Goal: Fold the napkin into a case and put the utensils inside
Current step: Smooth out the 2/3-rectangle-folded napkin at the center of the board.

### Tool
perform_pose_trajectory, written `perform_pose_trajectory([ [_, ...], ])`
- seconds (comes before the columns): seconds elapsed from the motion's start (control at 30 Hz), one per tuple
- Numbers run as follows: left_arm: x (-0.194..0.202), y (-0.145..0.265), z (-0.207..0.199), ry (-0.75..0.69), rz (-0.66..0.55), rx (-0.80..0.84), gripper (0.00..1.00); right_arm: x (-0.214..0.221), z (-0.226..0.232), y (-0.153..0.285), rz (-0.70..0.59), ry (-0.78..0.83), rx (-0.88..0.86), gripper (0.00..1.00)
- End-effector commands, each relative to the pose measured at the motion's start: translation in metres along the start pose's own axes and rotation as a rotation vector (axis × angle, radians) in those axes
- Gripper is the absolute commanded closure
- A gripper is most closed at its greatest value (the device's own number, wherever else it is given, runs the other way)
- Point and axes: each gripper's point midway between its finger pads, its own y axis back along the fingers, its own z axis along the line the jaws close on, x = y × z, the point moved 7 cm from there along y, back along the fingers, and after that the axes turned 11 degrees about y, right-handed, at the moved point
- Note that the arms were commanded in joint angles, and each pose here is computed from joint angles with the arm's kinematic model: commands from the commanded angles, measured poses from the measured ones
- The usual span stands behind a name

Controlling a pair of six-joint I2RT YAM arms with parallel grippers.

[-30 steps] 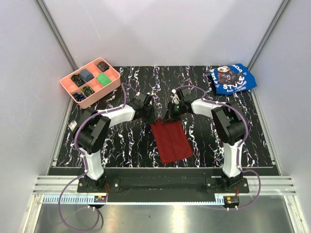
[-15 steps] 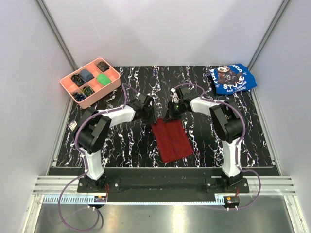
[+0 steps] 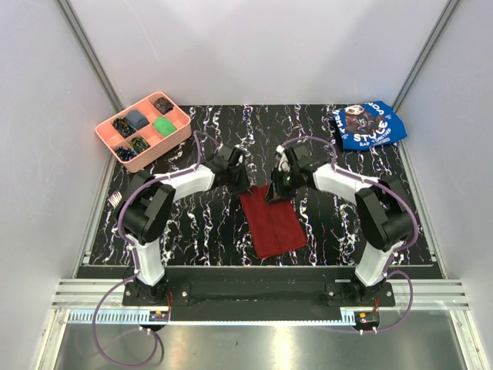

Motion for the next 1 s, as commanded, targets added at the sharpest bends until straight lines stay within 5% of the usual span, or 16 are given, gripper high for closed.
perform_pose_trajectory([
  [0.0, 0.006, 0.016, -0.031, -0.032, -0.002, 0.102, 0.9, 0.037, 0.03, 0.001, 0.046, -0.002, -0.106, 0.7],
  [0.4, 0.112, 0.043, -0.016, -0.088, 0.144, 0.115, 0.9, 0.094, 0.012, 0.003, 0.06, -0.071, -0.078, 0.74],
  [0.7, 0.158, 0.045, 0.004, -0.084, 0.203, 0.112, 0.9, 0.047, 0.034, 0.018, -0.038, -0.03, -0.126, 0.72],
  [0.97, 0.168, 0.033, 0.013, -0.079, 0.221, 0.106, 0.9, 0.0, 0.027, -0.016, -0.029, -0.005, -0.159, 0.73],
])
